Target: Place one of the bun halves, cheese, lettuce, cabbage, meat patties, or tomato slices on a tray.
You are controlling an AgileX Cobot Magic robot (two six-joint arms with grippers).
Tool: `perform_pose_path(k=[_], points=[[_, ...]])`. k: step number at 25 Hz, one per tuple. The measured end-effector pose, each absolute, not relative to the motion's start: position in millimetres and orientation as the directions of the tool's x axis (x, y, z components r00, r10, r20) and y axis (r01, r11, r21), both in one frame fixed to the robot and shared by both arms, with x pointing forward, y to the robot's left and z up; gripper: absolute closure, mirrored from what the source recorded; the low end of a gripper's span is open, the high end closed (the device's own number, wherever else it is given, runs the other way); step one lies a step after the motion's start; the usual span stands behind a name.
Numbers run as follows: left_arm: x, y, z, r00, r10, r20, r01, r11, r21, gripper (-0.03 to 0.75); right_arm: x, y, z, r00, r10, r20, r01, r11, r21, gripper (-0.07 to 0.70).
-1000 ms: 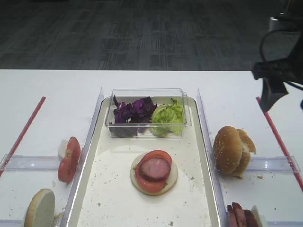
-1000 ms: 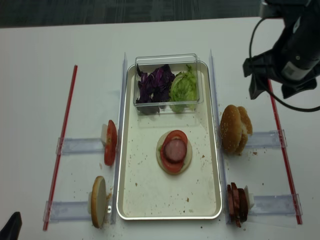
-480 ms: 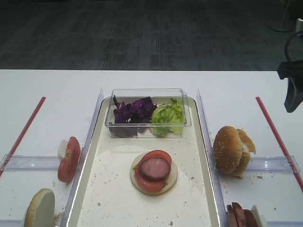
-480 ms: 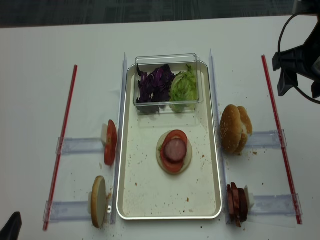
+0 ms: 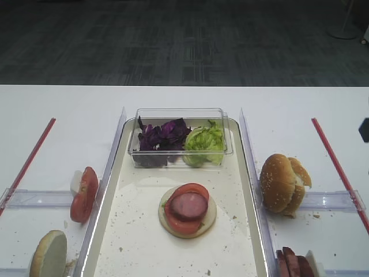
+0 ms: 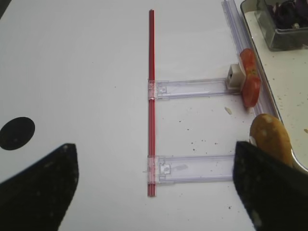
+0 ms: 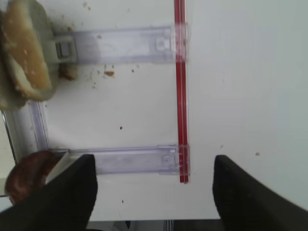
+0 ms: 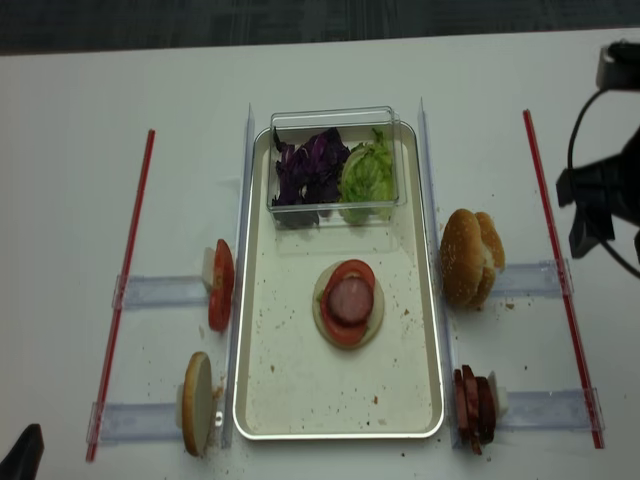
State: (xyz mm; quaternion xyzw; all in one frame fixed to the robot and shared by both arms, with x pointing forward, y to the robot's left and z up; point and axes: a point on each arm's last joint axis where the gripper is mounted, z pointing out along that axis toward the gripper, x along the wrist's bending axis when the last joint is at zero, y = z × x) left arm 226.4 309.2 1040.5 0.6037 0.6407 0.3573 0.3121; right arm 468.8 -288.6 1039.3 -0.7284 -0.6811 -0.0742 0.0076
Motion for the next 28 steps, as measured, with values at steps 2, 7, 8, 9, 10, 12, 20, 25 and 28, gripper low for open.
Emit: perform_pose_path(k=[2, 7, 8, 9, 10, 12, 20, 25, 28], points=[[226, 309, 1040, -0.076, 0.997, 0.031, 0.551, 0.016, 0.835, 0.117, 450, -288, 1034, 0.063, 0.991, 0.12, 0.993, -0.074, 0.092, 0.101], [226, 309, 1040, -0.076, 0.997, 0.031, 0.551, 0.016, 0.835, 0.117, 397, -289, 1026, 0.047, 0.992, 0.119, 0.987, -0.065, 0.149, 0.101], [226, 309, 1040, -0.076, 0.997, 0.031, 0.551, 0.016, 0.835, 0.117, 388, -289, 1024, 0.047, 0.992, 0.119, 0.985, -0.066, 0.159, 0.101], [226, 309, 1040, -0.076, 0.997, 0.031, 0.551, 0.016, 0.835, 0.117, 378, -289, 1023, 0.044, 0.992, 0.12, 0.981, -0.066, 0.18, 0.101], [226, 309, 1040, -0.076, 0.997, 0.031, 0.551, 0.016, 0.835, 0.117, 368, -289, 1022, 0.042, 0.992, 0.119, 0.978, -0.065, 0.199, 0.101], [226, 309, 1040, -0.076, 0.997, 0.031, 0.551, 0.016, 0.835, 0.117, 350, -290, 1019, 0.04, 0.993, 0.111, 0.968, -0.066, 0.241, 0.101], [226, 309, 1040, -0.076, 0.997, 0.031, 0.551, 0.016, 0.835, 0.117, 293, -291, 1035, 0.011, 0.994, 0.111, 0.827, -0.072, 0.558, 0.101], [226, 309, 1040, -0.076, 0.997, 0.031, 0.551, 0.016, 0.835, 0.117, 259, -292, 1041, -0.021, 0.996, 0.084, 0.667, -0.049, 0.743, 0.101], [226, 309, 1040, -0.076, 0.997, 0.031, 0.551, 0.016, 0.835, 0.117, 241, -292, 1043, -0.033, 0.996, 0.079, 0.57, -0.046, 0.82, 0.101]])
